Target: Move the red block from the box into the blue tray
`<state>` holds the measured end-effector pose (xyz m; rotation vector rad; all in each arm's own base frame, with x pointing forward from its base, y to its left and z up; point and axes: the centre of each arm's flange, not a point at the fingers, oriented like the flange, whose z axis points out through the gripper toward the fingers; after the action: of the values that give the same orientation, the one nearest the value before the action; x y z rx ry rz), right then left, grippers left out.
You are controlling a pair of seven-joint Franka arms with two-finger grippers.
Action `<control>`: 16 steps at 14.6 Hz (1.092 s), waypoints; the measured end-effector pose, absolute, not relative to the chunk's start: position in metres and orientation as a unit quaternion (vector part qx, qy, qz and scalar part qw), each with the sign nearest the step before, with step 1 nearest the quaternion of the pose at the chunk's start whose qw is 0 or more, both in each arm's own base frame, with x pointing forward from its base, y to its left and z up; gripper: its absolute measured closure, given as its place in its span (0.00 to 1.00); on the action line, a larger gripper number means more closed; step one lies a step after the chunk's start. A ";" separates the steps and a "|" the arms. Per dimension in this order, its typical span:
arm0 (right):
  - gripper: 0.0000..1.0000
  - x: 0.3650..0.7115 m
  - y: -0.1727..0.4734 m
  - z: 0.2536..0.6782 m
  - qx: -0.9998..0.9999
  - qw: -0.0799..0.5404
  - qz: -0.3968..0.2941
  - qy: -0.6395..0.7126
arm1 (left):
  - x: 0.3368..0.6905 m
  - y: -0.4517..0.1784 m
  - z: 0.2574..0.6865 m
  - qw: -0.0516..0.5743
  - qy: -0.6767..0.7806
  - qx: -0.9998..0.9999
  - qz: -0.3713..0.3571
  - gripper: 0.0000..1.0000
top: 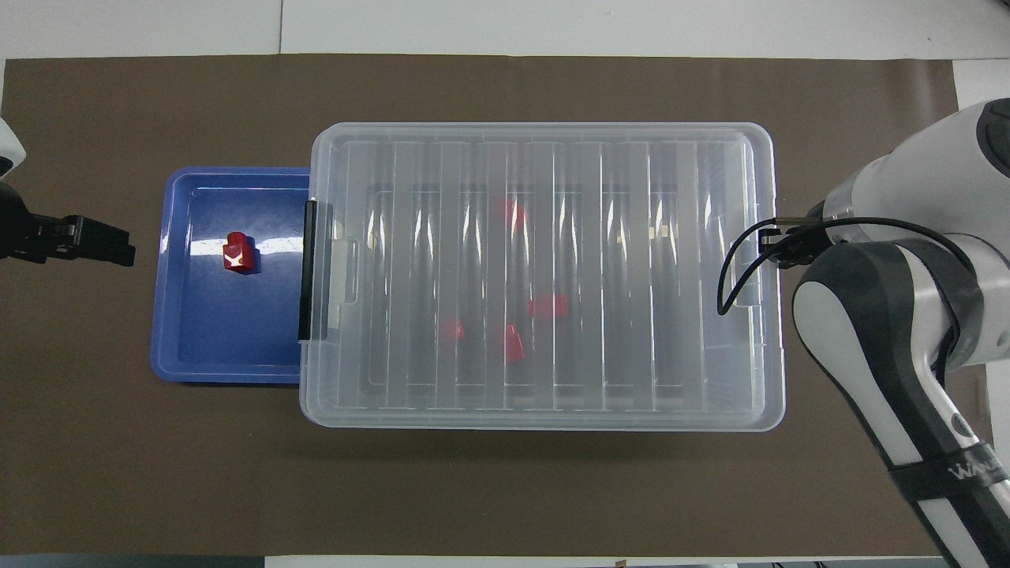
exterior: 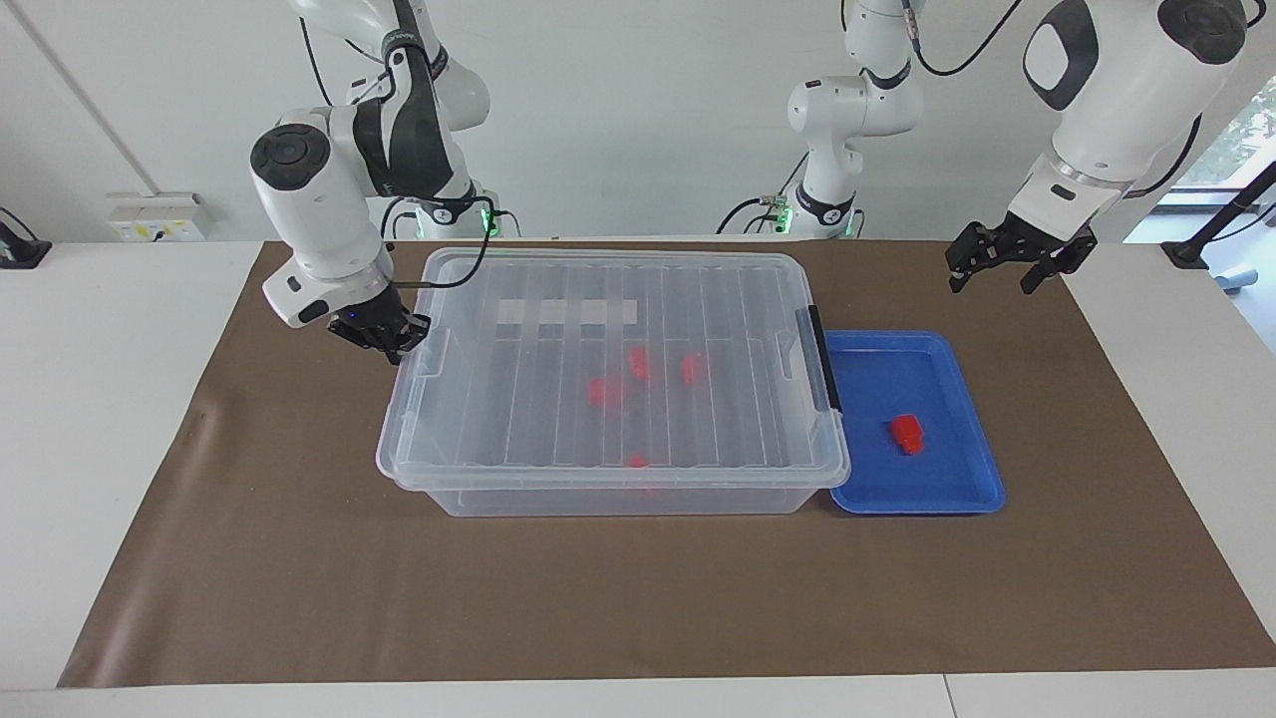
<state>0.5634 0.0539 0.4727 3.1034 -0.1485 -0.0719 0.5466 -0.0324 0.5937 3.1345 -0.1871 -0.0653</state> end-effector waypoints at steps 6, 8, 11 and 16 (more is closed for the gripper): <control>0.99 0.564 0.011 0.554 0.998 0.014 -0.033 -0.055 | 0.547 -0.032 0.594 0.000 -0.060 0.998 -0.021 0.00; 0.99 0.557 -0.005 0.585 0.997 0.011 -0.040 -0.060 | 0.547 -0.032 0.594 0.000 -0.060 0.998 -0.021 0.00; 0.95 0.542 -0.006 0.607 0.997 0.011 -0.056 -0.060 | 0.547 -0.032 0.594 0.000 -0.060 0.998 -0.021 0.00; 0.47 0.537 -0.015 0.612 0.996 0.010 -0.055 -0.068 | 0.547 -0.032 0.594 0.000 -0.060 0.998 -0.021 0.00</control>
<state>0.5373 -0.0147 0.6123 3.1097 -0.2131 -0.1714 0.5466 -0.0324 0.5937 3.1346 -0.1872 -0.0653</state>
